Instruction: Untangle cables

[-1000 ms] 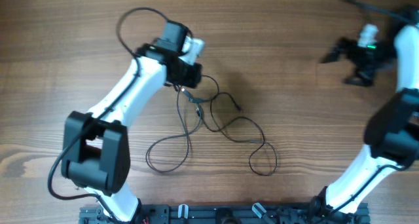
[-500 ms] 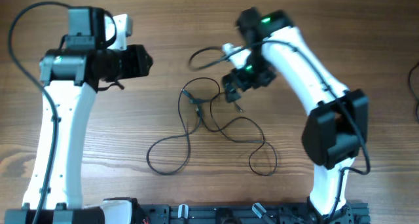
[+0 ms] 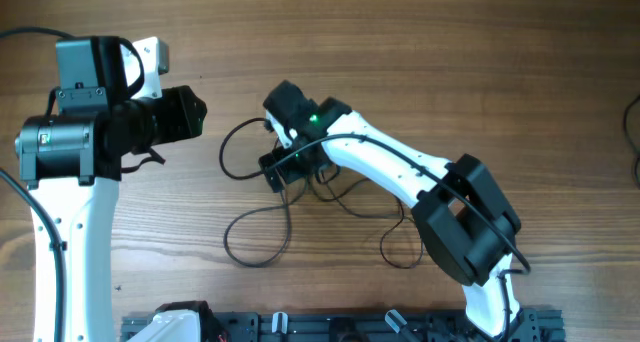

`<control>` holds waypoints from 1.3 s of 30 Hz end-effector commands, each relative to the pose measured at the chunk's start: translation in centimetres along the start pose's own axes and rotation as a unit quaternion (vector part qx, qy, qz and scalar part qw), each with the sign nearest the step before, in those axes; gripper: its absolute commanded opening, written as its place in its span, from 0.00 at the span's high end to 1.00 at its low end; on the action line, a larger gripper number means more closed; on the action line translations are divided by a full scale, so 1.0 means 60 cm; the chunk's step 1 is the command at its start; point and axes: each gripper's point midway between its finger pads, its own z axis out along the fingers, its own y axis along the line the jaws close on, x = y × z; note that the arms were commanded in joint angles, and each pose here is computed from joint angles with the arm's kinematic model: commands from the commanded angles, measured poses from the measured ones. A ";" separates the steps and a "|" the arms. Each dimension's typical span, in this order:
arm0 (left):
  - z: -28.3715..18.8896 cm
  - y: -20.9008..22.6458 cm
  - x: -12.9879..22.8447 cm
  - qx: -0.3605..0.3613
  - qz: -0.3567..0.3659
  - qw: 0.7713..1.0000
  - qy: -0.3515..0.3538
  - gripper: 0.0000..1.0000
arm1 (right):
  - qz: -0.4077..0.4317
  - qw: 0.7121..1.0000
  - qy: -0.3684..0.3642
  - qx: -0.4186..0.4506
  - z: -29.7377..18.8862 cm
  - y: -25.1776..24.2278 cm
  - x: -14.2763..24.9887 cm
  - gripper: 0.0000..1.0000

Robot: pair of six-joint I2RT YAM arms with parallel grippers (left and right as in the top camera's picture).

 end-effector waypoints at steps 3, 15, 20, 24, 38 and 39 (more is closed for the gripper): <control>-0.017 0.002 0.001 -0.006 0.000 1.000 -0.008 0.53 | 0.152 0.988 0.010 0.010 0.051 0.002 0.040 0.00; -0.017 0.003 0.010 -0.007 -0.003 1.000 0.003 0.53 | 0.186 0.983 0.000 0.001 0.082 0.060 0.064 0.00; -0.017 0.008 0.016 -0.014 -0.005 1.000 0.010 0.53 | 0.177 0.977 -0.042 0.107 0.075 -0.001 0.062 0.12; -0.017 0.008 0.016 -0.014 -0.005 1.000 0.010 0.53 | 0.168 0.963 -0.056 0.203 0.056 -0.061 0.073 0.86; -0.017 0.007 0.016 -0.014 -0.005 1.000 0.010 0.53 | 0.154 0.955 -0.057 0.246 -0.019 -0.080 0.058 0.96; -0.017 0.007 0.016 -0.014 -0.005 1.000 0.010 0.53 | 0.157 0.949 -0.084 0.260 -0.073 -0.082 0.034 0.96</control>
